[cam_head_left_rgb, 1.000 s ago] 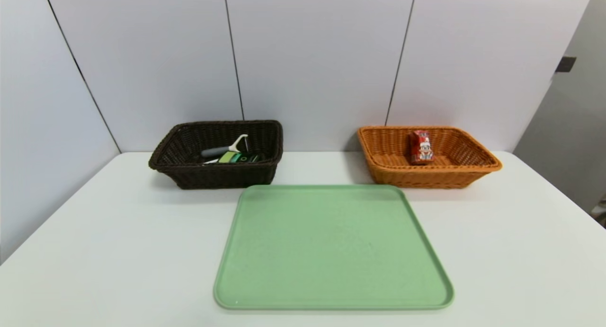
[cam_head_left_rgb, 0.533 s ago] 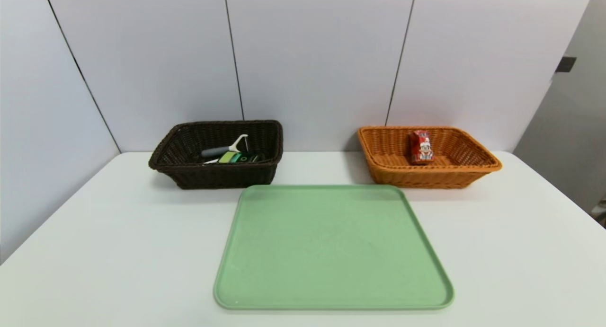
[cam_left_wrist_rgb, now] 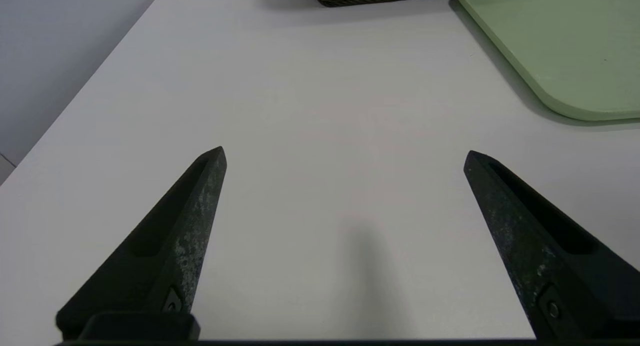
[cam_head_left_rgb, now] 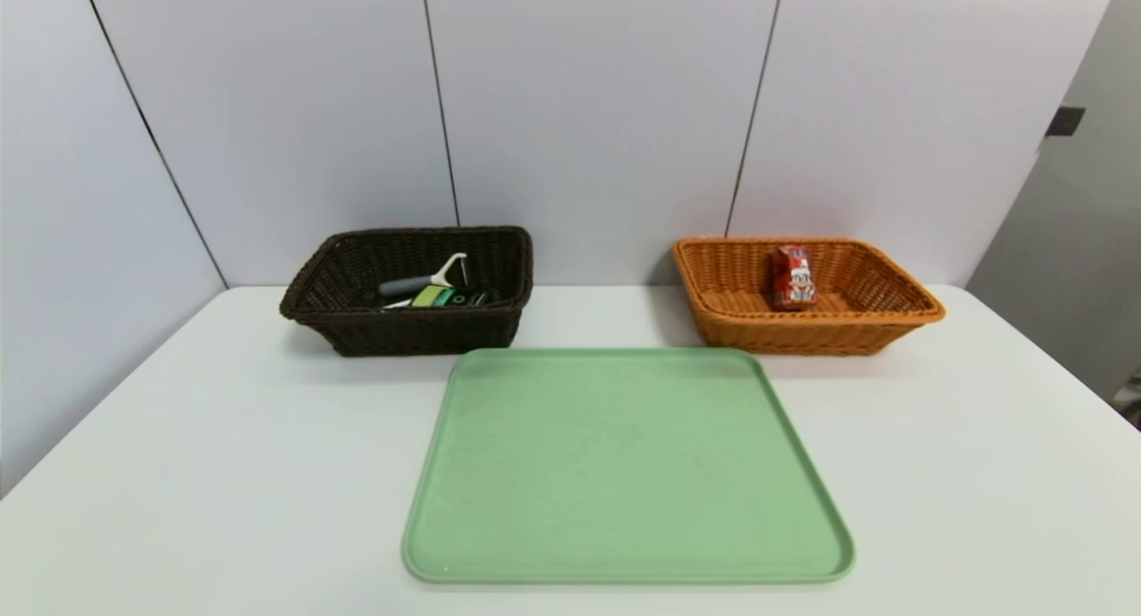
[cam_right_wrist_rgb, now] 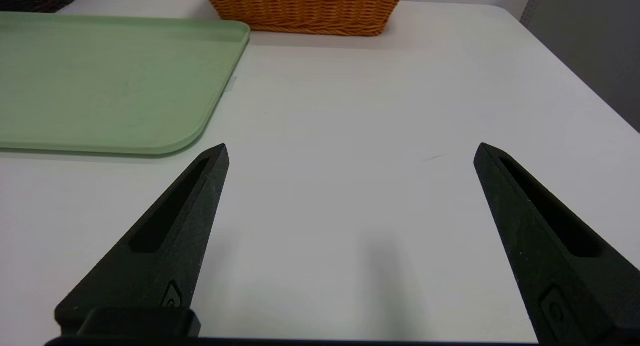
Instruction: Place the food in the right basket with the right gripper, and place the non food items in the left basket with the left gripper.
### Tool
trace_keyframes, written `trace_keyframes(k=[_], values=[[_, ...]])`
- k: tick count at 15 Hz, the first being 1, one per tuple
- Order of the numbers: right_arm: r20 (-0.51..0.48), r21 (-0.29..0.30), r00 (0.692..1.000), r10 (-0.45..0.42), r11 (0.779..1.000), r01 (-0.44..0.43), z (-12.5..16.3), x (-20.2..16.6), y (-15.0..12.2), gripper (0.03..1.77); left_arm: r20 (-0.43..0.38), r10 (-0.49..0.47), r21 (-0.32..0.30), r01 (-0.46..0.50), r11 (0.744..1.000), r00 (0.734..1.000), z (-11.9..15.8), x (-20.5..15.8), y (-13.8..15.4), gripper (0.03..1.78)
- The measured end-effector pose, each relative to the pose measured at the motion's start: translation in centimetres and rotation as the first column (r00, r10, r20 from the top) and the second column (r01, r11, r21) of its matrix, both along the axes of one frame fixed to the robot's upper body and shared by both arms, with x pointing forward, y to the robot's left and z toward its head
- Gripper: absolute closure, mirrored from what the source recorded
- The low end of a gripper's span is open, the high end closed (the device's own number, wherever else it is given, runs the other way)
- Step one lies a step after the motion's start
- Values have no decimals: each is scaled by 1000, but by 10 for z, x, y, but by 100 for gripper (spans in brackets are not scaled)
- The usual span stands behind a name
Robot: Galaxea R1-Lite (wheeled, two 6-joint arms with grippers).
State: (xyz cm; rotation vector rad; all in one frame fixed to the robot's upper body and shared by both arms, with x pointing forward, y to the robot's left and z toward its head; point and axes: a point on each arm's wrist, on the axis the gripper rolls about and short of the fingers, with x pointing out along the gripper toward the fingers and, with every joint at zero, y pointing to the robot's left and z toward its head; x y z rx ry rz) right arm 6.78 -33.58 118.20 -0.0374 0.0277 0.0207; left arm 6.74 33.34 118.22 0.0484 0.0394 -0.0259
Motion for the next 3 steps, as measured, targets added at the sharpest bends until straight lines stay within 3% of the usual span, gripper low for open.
trace_keyframes(k=[3], values=[[13, 14, 1000, 0, 1000, 0, 2, 0, 0, 11, 0, -1, 0, 1, 1000, 1000, 0, 0, 0, 12]])
